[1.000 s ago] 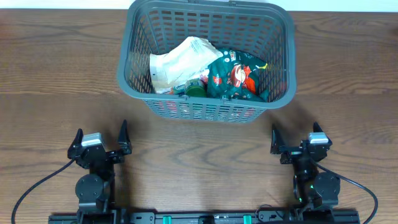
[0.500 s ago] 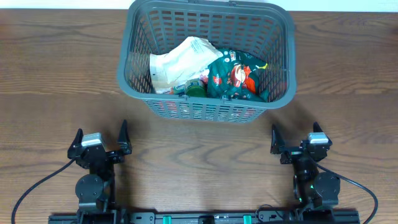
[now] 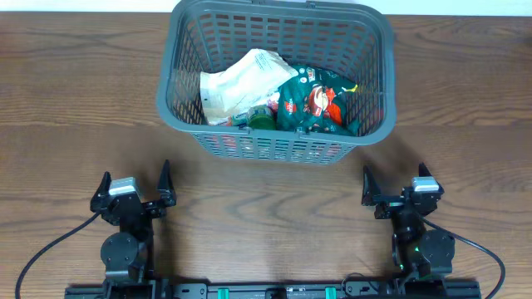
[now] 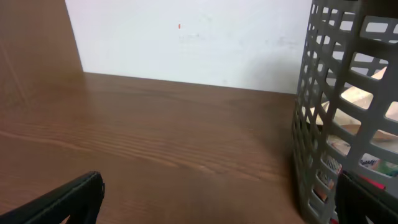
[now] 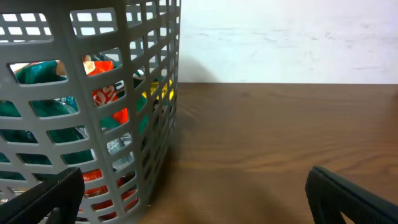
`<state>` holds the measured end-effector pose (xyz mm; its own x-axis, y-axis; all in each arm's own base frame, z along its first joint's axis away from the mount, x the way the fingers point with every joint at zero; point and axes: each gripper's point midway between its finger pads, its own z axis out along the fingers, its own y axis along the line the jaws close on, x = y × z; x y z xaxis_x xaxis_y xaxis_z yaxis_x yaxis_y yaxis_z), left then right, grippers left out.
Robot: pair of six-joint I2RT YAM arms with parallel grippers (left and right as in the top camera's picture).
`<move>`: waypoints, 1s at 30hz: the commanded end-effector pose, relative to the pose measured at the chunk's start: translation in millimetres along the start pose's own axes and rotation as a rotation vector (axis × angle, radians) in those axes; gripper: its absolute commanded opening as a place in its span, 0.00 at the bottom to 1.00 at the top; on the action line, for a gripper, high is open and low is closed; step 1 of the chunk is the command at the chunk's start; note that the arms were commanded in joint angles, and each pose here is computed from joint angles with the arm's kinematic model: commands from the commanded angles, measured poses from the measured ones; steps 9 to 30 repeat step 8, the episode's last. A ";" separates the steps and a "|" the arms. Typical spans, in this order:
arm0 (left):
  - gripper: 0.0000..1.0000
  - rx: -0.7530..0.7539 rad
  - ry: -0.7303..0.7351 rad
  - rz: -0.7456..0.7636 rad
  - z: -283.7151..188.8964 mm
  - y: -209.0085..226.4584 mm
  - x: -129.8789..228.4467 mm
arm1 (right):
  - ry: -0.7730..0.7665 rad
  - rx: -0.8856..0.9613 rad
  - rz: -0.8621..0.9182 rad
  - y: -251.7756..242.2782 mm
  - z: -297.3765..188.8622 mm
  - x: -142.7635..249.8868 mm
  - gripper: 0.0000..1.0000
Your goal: Pack container
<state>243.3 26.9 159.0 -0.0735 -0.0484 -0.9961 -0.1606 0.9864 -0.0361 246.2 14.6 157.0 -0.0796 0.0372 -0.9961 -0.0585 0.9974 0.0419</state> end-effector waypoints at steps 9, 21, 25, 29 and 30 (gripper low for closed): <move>0.99 -0.011 0.025 -0.011 0.8 1.7 10.3 | -0.003 -0.015 0.001 3.5 -0.3 0.4 0.99; 0.99 -0.011 0.025 -0.011 0.8 1.7 10.3 | -0.003 -0.015 0.001 3.5 -0.3 0.4 0.99; 0.99 -0.011 0.025 -0.011 0.8 1.7 10.3 | -0.003 -0.015 0.001 3.5 -0.3 0.4 0.99; 0.99 -0.011 0.025 -0.011 0.8 1.7 10.3 | -0.003 -0.015 0.001 3.5 -0.3 0.4 0.99; 0.99 -0.011 0.025 -0.011 0.8 1.7 10.3 | -0.003 -0.015 0.001 3.5 -0.3 0.4 0.99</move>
